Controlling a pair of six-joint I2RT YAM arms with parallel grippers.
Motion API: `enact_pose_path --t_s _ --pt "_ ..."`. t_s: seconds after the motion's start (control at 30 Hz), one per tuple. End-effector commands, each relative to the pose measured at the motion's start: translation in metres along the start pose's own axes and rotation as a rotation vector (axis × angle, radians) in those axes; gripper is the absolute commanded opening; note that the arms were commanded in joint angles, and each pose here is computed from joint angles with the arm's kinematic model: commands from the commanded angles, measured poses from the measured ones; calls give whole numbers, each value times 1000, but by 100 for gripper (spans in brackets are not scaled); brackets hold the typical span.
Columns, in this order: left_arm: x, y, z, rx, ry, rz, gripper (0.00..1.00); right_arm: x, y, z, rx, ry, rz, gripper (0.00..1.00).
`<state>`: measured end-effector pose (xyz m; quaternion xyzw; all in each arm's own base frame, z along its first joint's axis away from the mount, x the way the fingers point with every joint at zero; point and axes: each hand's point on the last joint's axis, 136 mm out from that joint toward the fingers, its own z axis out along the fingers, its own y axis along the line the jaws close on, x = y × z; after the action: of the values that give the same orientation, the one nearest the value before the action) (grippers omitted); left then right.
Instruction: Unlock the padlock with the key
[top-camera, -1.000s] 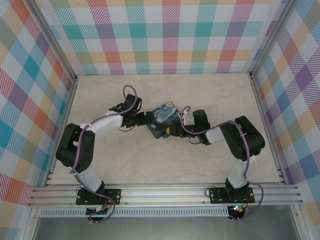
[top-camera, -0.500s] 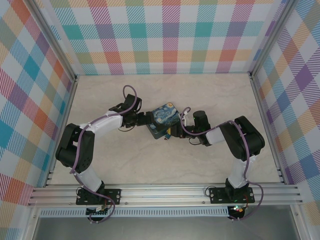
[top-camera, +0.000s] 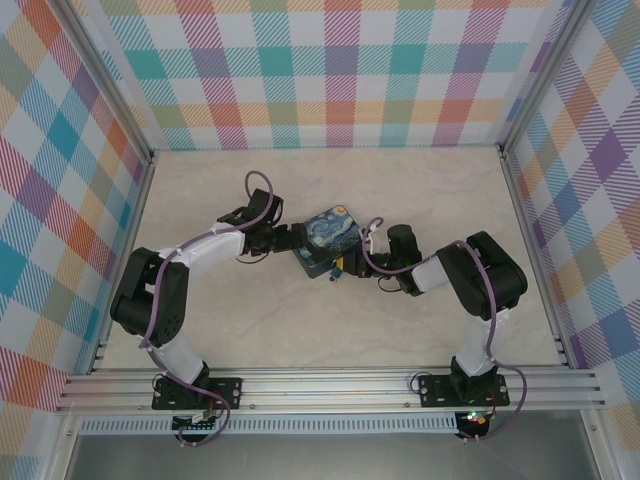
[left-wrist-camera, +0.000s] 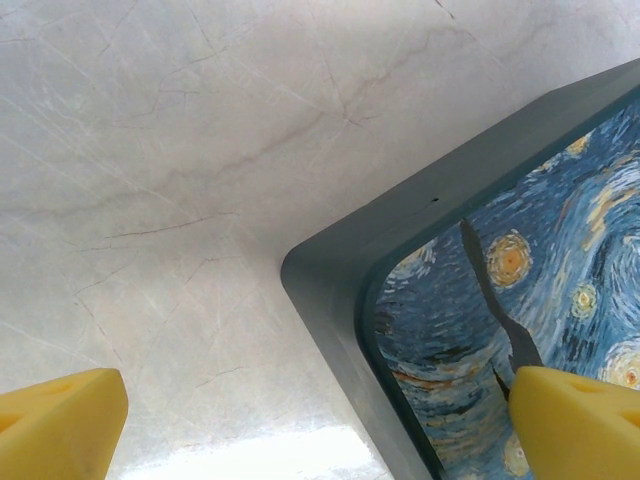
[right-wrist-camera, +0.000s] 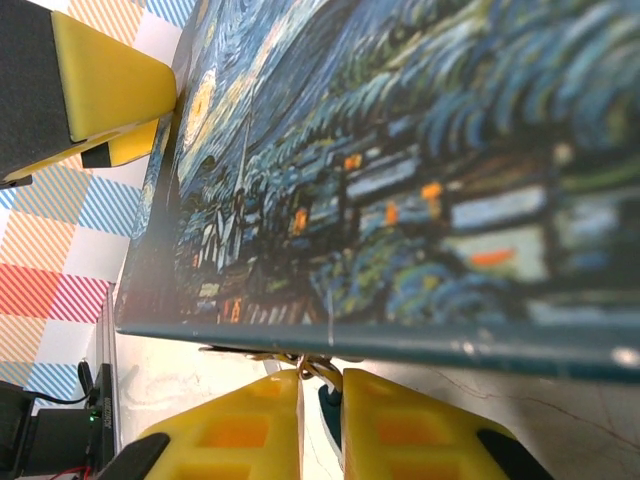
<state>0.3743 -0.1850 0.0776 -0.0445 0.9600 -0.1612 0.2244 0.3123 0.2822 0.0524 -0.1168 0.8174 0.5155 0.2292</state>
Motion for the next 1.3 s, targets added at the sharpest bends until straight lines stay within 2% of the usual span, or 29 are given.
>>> enact_pose_path --t_s 0.0,0.23,0.5,0.57,0.73,0.9,1.0,1.27 --pt "36 36 7 -124 118 -16 97 -5 7 2 -36 -23 -28 12" --pt "38 39 6 -135 114 -22 97 -7 2 -2 1 -56 -9 3" --pt "42 42 5 -140 116 -32 97 -8 1 -6 11 -68 -4 2" --pt "42 42 5 -139 114 -36 97 -6 1 -11 9 -72 -14 9" --pt "43 41 6 -132 119 -38 97 -2 2 -18 -9 -80 -35 38" --pt "43 40 7 -128 121 -39 96 -3 4 -15 -37 -83 -23 55" --pt "44 40 7 -129 123 -39 96 -5 3 -11 -40 -79 -15 60" --pt "43 38 8 -122 125 -38 96 -7 0 0 -30 -58 4 64"
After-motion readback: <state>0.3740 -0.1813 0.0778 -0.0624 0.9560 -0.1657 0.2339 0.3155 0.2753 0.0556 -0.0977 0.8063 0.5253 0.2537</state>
